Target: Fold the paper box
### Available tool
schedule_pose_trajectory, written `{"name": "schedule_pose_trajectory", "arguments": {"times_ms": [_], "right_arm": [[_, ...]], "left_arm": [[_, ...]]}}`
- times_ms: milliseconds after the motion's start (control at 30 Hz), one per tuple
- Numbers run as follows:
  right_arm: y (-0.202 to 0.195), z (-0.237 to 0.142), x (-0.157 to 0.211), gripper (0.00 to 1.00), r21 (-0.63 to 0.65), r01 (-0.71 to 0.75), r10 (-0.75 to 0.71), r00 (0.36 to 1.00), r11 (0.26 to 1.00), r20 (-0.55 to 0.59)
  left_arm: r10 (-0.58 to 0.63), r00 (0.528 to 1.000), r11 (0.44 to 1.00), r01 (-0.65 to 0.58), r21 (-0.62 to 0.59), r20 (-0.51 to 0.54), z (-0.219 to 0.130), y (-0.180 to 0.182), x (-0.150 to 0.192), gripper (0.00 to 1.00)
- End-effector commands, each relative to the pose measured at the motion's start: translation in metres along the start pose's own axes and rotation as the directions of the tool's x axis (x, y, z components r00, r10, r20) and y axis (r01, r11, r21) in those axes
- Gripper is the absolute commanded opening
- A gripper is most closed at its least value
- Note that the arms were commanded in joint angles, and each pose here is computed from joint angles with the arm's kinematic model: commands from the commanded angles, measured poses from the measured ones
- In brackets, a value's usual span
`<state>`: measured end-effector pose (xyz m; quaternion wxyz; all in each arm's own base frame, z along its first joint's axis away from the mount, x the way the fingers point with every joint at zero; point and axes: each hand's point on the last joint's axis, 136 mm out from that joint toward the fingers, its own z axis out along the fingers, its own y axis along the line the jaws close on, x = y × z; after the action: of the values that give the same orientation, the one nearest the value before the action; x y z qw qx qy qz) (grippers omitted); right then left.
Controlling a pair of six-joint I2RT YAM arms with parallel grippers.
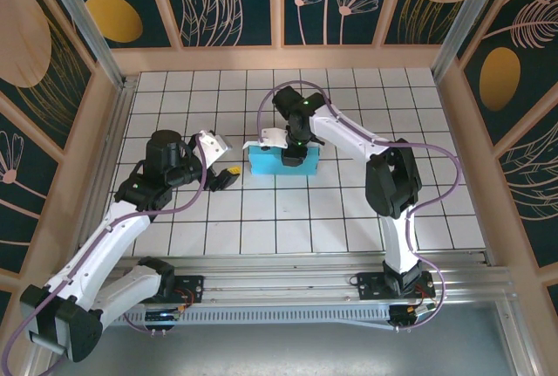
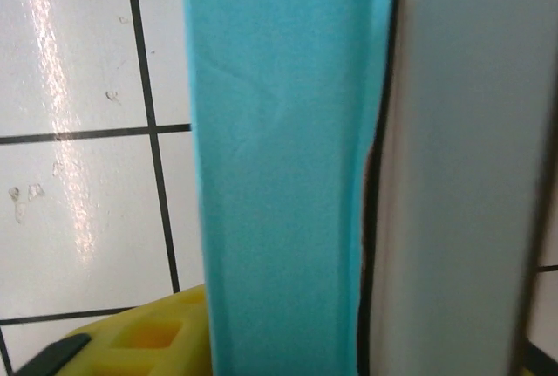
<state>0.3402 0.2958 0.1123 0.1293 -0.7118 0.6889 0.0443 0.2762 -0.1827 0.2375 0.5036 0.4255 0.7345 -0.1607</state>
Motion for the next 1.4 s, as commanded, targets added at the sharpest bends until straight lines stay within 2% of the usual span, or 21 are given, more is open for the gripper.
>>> {"name": "schedule_pose_trajectory", "arguments": {"times_ms": [0,133,367,633,767,800,867,900,967,1033,1167,1267,1367], "right_arm": [[-0.008,-0.008,-0.006,0.44,0.037,0.034,-0.034,0.999,0.999,0.01],[-0.012,-0.015,-0.014,0.48,0.056,0.049,-0.052,0.998,0.997,0.042],[-0.015,-0.034,-0.024,0.6,0.088,0.033,-0.043,0.993,0.996,0.11],[-0.019,-0.057,-0.034,0.63,0.1,-0.04,0.015,0.972,0.994,0.233],[-0.024,-0.087,-0.045,0.63,0.083,-0.123,0.084,0.925,0.989,0.369],[-0.028,-0.096,-0.048,0.63,0.075,-0.177,0.131,0.901,0.981,0.414],[-0.04,-0.122,-0.049,0.63,0.024,-0.342,0.278,0.801,0.939,0.531],[-0.043,-0.131,-0.048,0.63,-0.016,-0.418,0.351,0.741,0.908,0.573],[-0.058,-0.152,-0.029,0.64,-0.098,-0.611,0.522,0.569,0.785,0.635],[-0.056,-0.16,-0.011,0.64,-0.204,-0.706,0.639,0.43,0.679,0.637],[-0.039,-0.165,0.021,0.63,-0.416,-0.769,0.799,0.197,0.485,0.569],[-0.029,-0.154,0.043,0.58,-0.506,-0.791,0.876,0.078,0.344,0.475],[-0.021,-0.137,0.055,0.54,-0.507,-0.815,0.907,0.055,0.283,0.417]], "left_arm": [[0.027,0.999,1.0,-0.027,-0.011,0.037,-0.003,0.001,-0.008,0.88],[0.002,0.999,1.0,-0.001,-0.015,0.046,-0.001,0.003,-0.01,0.88],[-0.042,0.998,0.998,0.044,-0.041,0.039,0.001,0.01,-0.01,0.92],[-0.178,0.984,0.98,0.177,-0.093,0.004,0.012,0.028,-0.011,0.93],[-0.289,0.957,0.948,0.286,-0.142,-0.002,0.019,0.043,-0.014,0.95],[-0.326,0.946,0.932,0.321,-0.167,-0.001,0.02,0.049,-0.014,0.95],[-0.408,0.913,0.892,0.397,-0.217,-0.007,0.025,0.06,-0.012,0.95],[-0.438,0.899,0.879,0.421,-0.224,-0.028,0.029,0.06,-0.005,0.95],[-0.479,0.877,0.86,0.462,-0.215,-0.03,0.034,0.065,-0.014,0.94],[-0.51,0.859,0.849,0.492,-0.194,-0.051,0.043,0.064,-0.015,0.93],[-0.55,0.83,0.831,0.534,-0.157,-0.088,0.059,0.063,-0.016,0.89],[-0.571,0.813,0.82,0.556,-0.135,-0.116,0.069,0.062,-0.011,0.87],[-0.587,0.798,0.81,0.575,-0.118,-0.139,0.078,0.061,-0.008,0.85]]}}
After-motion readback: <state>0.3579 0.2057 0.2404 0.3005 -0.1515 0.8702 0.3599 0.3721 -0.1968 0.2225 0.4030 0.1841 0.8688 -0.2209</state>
